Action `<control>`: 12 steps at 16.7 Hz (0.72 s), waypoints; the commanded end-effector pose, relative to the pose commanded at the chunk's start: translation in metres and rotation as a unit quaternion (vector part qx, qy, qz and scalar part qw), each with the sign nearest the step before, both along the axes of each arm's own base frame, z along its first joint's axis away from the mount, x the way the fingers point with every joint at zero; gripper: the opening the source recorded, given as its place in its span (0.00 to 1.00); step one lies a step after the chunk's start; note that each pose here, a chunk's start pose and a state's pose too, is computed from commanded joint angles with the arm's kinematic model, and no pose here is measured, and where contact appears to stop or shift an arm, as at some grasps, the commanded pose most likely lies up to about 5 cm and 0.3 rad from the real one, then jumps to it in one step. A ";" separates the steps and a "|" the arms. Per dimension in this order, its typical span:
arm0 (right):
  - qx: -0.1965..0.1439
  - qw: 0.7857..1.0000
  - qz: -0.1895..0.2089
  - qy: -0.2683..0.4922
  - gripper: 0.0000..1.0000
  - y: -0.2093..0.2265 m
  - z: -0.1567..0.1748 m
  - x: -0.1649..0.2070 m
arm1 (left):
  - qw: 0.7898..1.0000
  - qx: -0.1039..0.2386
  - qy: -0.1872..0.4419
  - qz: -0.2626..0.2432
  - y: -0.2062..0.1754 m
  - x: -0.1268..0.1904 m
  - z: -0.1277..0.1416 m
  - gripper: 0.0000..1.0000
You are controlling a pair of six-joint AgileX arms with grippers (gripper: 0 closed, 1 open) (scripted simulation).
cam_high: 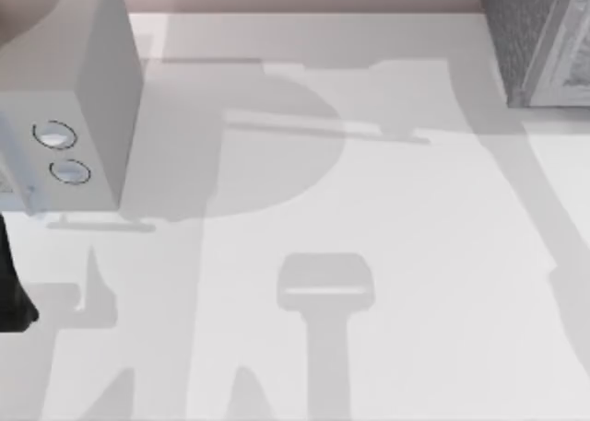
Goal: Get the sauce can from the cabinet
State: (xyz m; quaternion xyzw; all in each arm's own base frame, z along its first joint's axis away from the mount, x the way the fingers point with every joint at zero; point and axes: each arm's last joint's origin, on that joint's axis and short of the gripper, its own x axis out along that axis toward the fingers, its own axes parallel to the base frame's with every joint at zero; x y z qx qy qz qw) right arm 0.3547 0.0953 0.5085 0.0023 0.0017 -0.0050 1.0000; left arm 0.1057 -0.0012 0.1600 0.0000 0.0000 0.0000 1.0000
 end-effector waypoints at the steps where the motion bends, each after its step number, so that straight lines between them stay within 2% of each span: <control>1: 0.000 1.000 0.000 0.000 0.00 0.000 0.000 0.000 | 1.000 0.000 0.000 0.000 0.000 0.000 0.000 1.00; 9: 0.001 1.000 0.002 0.000 0.00 0.001 0.001 -0.002 | 1.000 0.000 0.000 0.000 0.000 0.000 0.000 1.00; 12: 0.002 1.000 0.015 -0.001 0.00 0.014 0.017 -0.037 | 1.000 0.000 0.000 0.000 0.000 0.000 0.000 1.00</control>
